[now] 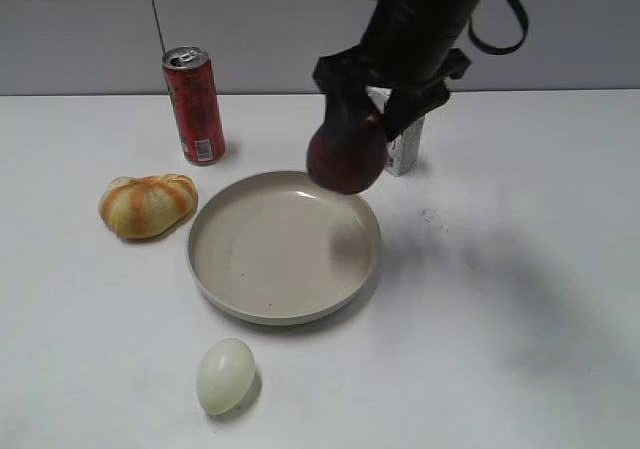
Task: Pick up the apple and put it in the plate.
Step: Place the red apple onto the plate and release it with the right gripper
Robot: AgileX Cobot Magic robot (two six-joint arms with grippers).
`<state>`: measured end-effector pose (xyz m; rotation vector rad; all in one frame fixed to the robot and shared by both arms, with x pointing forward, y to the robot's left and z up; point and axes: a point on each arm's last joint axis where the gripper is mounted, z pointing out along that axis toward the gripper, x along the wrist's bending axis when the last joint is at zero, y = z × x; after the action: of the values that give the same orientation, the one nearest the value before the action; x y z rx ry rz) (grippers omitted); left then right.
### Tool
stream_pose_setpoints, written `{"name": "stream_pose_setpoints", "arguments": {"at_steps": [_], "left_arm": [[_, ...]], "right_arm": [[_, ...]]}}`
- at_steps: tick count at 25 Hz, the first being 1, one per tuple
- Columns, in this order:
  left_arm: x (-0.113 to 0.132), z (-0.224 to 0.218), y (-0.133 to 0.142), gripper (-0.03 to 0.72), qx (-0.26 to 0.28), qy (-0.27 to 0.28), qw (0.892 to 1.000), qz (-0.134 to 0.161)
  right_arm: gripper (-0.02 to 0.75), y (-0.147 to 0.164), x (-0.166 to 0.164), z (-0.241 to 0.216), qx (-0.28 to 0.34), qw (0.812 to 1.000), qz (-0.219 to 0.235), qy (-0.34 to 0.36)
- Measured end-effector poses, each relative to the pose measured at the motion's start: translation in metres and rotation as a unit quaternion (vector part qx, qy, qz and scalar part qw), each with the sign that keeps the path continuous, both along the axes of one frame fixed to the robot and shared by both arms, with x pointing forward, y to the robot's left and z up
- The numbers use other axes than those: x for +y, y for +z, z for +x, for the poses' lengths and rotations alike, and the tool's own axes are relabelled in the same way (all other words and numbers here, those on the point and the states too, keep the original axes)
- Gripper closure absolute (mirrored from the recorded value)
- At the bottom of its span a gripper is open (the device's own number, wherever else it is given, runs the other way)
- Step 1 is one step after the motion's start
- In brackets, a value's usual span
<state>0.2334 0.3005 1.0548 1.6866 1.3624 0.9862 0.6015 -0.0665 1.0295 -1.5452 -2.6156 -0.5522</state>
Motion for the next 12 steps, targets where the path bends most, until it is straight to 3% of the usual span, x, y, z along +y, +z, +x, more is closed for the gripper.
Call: {"name": "stream_pose_setpoints", "arguments": {"at_steps": [6,12], "left_arm": [[0.000,0.000,0.000,0.452,0.000,0.000,1.000,0.000],[0.000,0.000,0.000,0.452,0.000,0.000,1.000,0.000]], "right_arm": [[0.173,-0.041,0.045,-0.009,-0.003,0.998,-0.008,0.059],[0.173,-0.089,0.054,-0.006,0.011,0.995,-0.061,0.077]]}}
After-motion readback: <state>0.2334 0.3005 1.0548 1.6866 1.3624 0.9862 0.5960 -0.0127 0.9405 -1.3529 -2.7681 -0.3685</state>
